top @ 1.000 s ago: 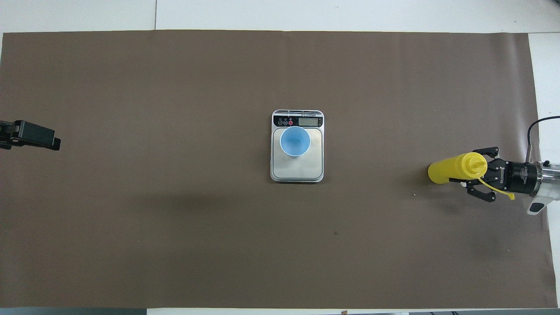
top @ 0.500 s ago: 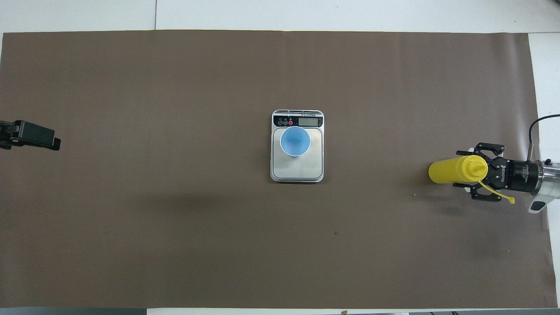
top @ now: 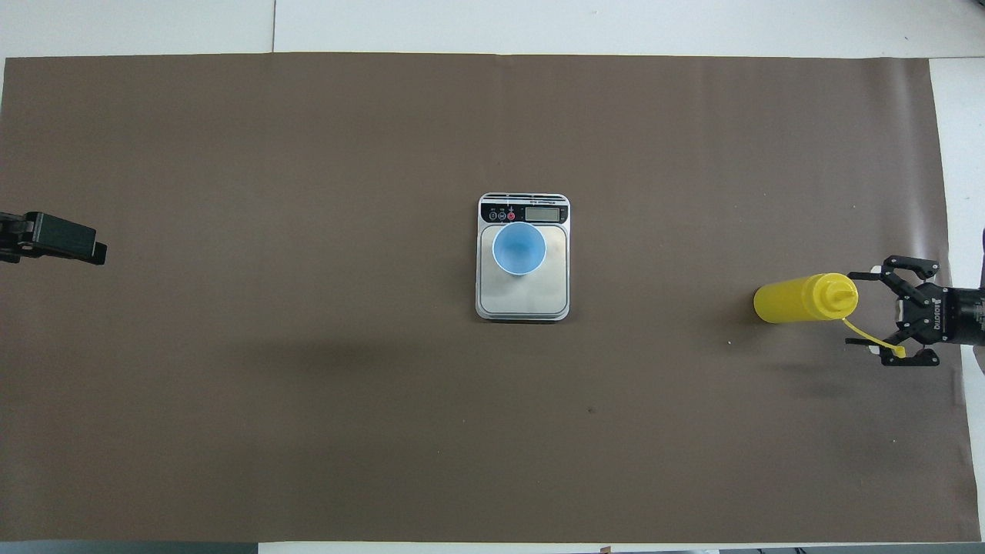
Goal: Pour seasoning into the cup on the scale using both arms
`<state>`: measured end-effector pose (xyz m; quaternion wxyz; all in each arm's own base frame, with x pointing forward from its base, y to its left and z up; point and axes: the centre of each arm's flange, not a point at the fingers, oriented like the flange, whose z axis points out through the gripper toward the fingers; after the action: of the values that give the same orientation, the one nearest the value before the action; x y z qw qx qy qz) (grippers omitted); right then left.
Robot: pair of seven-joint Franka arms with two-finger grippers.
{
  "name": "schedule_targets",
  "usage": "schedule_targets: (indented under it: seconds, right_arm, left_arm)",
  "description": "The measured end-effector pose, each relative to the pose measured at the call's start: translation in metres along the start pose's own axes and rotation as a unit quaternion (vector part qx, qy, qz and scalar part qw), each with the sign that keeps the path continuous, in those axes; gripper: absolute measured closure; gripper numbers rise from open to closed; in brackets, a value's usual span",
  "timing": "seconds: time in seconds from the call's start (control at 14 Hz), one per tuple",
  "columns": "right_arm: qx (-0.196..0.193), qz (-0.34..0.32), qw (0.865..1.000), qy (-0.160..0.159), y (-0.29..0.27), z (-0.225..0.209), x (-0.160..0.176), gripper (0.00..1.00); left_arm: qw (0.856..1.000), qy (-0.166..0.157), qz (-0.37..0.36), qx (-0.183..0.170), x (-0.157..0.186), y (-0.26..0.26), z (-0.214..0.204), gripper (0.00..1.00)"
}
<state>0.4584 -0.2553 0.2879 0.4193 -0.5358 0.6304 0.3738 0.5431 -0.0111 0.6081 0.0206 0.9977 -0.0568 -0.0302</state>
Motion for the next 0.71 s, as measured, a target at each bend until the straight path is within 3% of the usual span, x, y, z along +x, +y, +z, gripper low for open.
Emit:
schedule_targets:
  seconds: [0.29, 0.43, 0.71]
  right_arm:
    - [-0.023, -0.030, 0.999, 0.025, -0.002, -0.046, -0.020, 0.00]
    - [-0.046, -0.061, 0.995, 0.062, -0.015, -0.070, -0.049, 0.00]
    - [-0.113, -0.154, 0.968, 0.162, -0.056, -0.080, -0.159, 0.00]
  left_arm:
    - [1.000, 0.000, 0.000, 0.000, 0.000, 0.000, 0.000, 0.00]
    - [1.000, 0.000, 0.000, 0.000, 0.000, 0.000, 0.000, 0.00]
    - [1.000, 0.000, 0.000, 0.000, 0.000, 0.000, 0.000, 0.00]
